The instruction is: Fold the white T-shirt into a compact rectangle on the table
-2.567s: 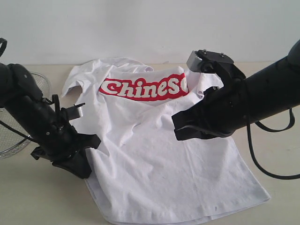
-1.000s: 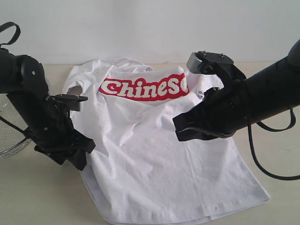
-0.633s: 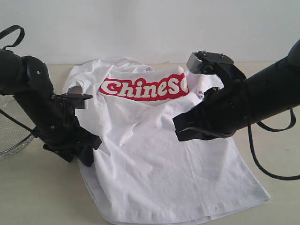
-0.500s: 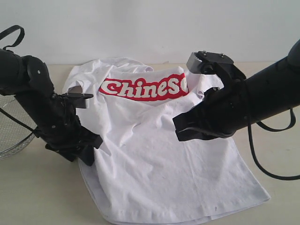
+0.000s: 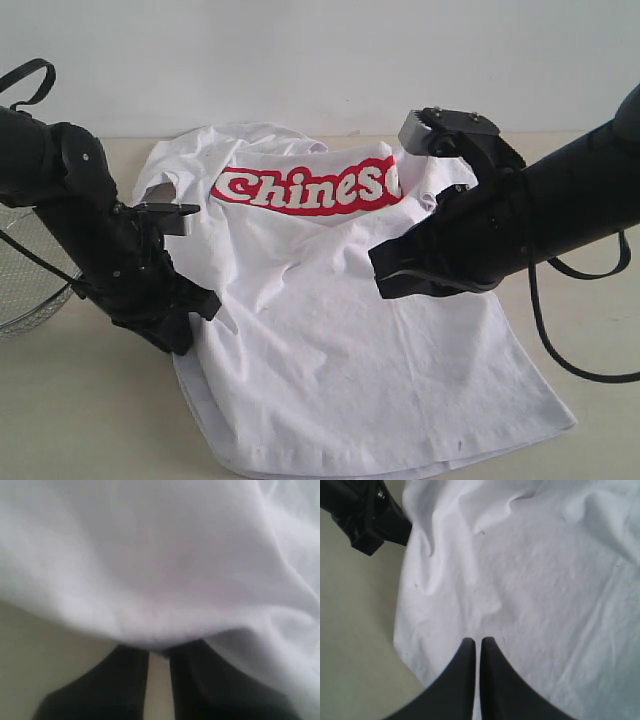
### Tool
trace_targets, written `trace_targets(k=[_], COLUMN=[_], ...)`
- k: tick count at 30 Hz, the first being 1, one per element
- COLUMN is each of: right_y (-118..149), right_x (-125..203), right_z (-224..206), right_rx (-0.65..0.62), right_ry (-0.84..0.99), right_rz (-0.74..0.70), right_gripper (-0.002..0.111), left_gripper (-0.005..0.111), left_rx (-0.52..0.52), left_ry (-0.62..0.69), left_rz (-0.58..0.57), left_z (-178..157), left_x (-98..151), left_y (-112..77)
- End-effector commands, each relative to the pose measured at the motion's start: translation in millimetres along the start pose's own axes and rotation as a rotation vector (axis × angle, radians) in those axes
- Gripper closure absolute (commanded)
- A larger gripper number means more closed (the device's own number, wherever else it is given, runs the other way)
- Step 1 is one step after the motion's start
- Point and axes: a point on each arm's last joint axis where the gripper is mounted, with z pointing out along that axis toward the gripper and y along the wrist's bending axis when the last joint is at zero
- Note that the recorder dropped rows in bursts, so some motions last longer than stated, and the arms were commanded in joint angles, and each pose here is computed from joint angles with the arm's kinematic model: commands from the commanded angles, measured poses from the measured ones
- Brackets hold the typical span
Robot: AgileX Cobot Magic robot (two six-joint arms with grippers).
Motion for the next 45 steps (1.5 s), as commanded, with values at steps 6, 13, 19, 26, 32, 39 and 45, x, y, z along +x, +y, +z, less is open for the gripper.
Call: trace_targets(k=[6, 13, 19, 26, 32, 39, 45], right_y=[0, 0, -1, -9, -19, -20, -26], right_x=[-1, -1, -3, -1, -6, -47, -53], right_z=[-1, -1, -1, 11, 43, 65, 84], right_rx=[0.004, 0.004, 0.018, 0.037, -0.025, -0.124, -0.162], right_ry=[-0.004, -0.004, -0.018, 0.008, 0.130, 0.156, 0.206], right_rz=[-0.016, -0.018, -0.012, 0.008, 0.036, 0.011, 0.024], right_gripper=[0.108, 0.108, 0.108, 0.108, 0.108, 0.108, 0.108], left_gripper=[0.102, 0.102, 0.102, 0.102, 0.102, 0.102, 0.102], left_rx=[0.034, 0.047, 0.010, 0.014, 0.020, 0.009, -0.014], left_ry=[0.088, 0.112, 0.131, 0.173, 0.195, 0.237, 0.299], left_rz=[-0.001, -0.008, 0.010, 0.005, 0.005, 0.002, -0.004], left_z=[1, -8, -25, -30, -30, -31, -32], left_x=[8, 11, 17, 22, 24, 27, 33], left_y=[-3.6, -7.0, -8.0, -9.5, -10.0, -9.1, -6.9])
